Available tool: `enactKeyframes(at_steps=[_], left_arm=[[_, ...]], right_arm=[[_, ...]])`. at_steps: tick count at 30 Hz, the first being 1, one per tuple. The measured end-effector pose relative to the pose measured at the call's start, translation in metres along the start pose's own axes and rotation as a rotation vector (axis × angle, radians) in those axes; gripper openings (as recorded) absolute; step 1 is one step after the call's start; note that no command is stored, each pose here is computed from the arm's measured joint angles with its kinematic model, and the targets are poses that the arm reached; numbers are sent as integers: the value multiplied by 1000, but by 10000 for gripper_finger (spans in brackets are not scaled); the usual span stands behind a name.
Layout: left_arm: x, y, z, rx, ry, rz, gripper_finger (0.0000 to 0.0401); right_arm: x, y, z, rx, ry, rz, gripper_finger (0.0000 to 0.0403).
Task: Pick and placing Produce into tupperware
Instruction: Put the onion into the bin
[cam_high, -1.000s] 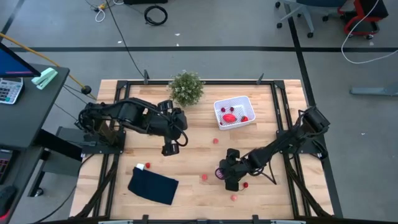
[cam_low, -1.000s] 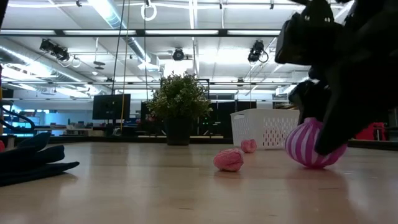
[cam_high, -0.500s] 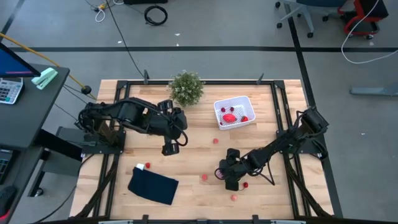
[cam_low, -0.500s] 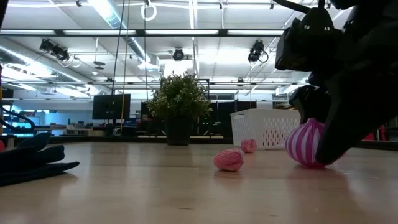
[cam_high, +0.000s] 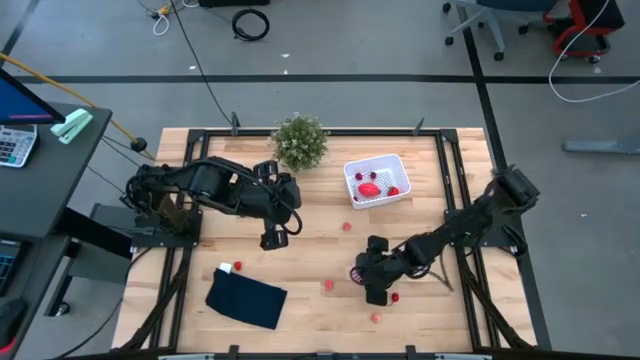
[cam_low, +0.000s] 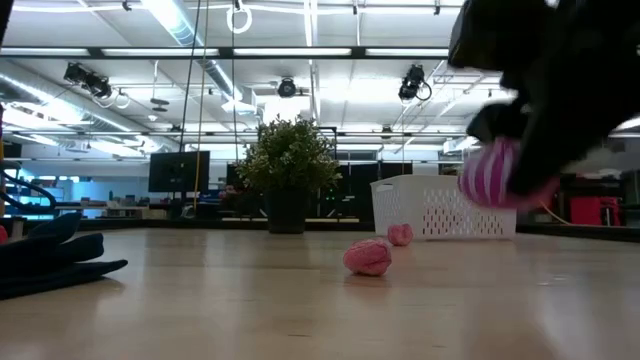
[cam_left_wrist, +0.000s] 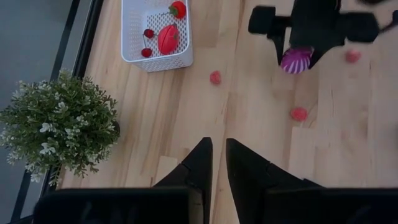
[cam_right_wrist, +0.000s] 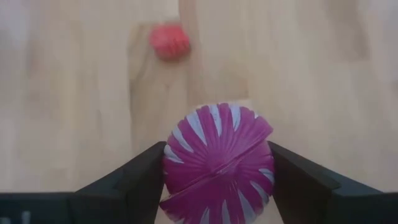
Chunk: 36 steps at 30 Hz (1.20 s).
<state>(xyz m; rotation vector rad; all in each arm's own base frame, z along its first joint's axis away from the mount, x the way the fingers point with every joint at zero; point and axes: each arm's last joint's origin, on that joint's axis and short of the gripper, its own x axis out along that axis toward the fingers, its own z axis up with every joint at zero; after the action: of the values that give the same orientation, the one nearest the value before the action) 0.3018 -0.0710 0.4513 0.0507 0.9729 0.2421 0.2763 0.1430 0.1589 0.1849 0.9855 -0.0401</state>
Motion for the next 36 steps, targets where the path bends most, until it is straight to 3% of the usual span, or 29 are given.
enactKeyframes(at_steps=[4, 9, 13, 18, 27, 36], left_arm=[[0, 0, 0, 0, 0, 0, 52], [0, 0, 0, 0, 0, 0, 50], [0, 0, 0, 0, 0, 0, 53], [0, 0, 0, 0, 0, 0, 57], [0, 0, 0, 0, 0, 0, 52], [0, 0, 0, 0, 0, 0, 54]], right_arm=[[-33, -11, 11, -38, -81, -50, 259], [-80, -45, 26, -41, -227, -275, 262], [-115, -84, 40, 46, -359, -448, 262], [-143, -139, 51, 194, -419, -558, 261], [-123, -217, 50, 367, -198, -542, 257], [-73, -261, 40, 467, 34, -502, 257]])
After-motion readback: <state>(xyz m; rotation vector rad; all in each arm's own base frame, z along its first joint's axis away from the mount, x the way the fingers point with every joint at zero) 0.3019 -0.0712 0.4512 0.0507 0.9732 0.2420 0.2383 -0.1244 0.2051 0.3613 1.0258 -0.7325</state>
